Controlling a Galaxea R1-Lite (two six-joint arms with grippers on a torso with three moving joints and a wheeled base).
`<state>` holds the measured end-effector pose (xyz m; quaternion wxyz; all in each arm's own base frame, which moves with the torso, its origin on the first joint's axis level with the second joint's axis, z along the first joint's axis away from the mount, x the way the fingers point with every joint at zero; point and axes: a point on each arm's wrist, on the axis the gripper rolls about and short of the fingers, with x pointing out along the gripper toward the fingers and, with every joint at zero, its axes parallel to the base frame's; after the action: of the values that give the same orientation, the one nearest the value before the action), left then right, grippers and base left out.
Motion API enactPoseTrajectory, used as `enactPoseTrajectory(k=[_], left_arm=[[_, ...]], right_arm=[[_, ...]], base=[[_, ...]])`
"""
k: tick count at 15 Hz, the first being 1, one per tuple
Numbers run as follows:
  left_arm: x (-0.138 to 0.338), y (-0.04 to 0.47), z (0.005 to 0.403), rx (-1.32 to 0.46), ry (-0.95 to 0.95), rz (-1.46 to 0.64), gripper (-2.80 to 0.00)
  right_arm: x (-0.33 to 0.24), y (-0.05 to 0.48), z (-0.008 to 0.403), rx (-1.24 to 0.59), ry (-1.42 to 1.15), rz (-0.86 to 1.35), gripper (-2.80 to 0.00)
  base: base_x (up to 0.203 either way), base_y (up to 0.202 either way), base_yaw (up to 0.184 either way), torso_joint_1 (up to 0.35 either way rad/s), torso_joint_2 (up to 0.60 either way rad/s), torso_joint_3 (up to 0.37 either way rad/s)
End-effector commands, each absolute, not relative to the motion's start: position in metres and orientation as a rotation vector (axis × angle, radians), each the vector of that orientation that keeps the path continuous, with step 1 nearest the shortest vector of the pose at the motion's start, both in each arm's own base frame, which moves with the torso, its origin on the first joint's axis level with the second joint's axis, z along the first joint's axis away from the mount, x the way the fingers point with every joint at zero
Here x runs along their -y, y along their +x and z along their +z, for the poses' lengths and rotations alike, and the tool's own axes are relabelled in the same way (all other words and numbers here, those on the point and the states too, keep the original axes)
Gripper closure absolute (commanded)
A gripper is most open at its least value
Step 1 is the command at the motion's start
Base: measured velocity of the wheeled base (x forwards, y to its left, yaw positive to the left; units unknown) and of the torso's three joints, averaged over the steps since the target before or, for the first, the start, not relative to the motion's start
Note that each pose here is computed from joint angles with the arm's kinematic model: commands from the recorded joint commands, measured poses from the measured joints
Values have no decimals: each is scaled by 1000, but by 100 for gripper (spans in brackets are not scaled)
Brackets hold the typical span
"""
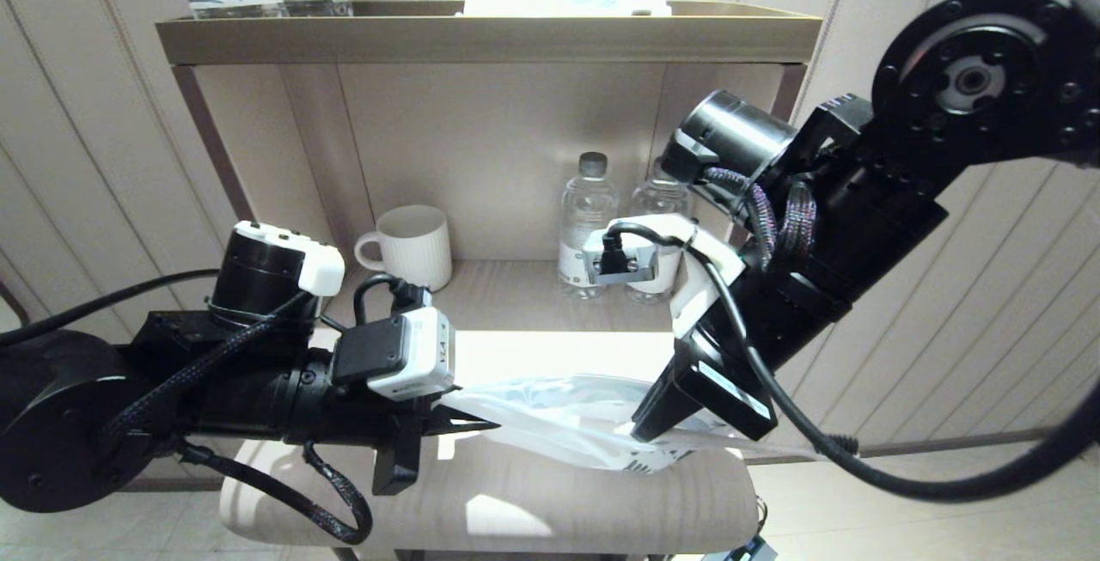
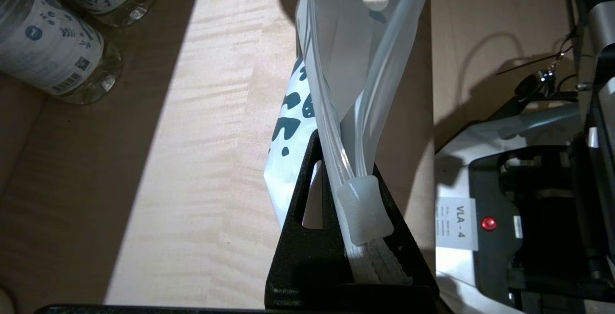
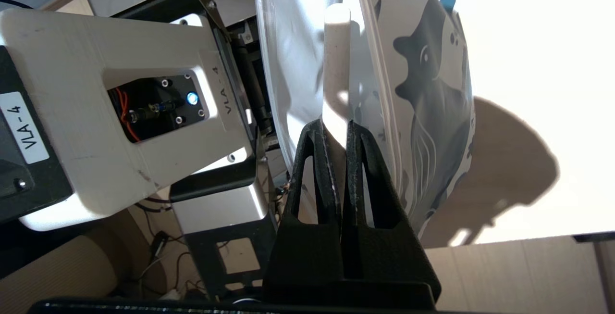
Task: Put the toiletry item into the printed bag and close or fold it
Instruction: Place the toothbrush in the storage bag
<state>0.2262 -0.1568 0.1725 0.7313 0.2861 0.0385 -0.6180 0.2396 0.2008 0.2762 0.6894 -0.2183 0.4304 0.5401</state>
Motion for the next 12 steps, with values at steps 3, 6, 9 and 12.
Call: enactPoseTrajectory(k=[3,6,9,12], left_arm=[[153,224,182,-72,603,-1403,0],[150,225,184,-65,594,-1404,0],[149,225,184,-65,591,-1410,0],[149,224,183,-67,588,-1417,0]], right_arm=[[-206,245,273,-927,-448,1296,0],[-213,253,268,-887,-422,1346,0],[-214,253,268,-882,-416,1358,0],[-215,254,268,-870,-410,1372,0]], base=[[0,0,0,0,0,0],[0,0,0,0,0,0],[0,0,0,0,0,0],[0,0,0,0,0,0]])
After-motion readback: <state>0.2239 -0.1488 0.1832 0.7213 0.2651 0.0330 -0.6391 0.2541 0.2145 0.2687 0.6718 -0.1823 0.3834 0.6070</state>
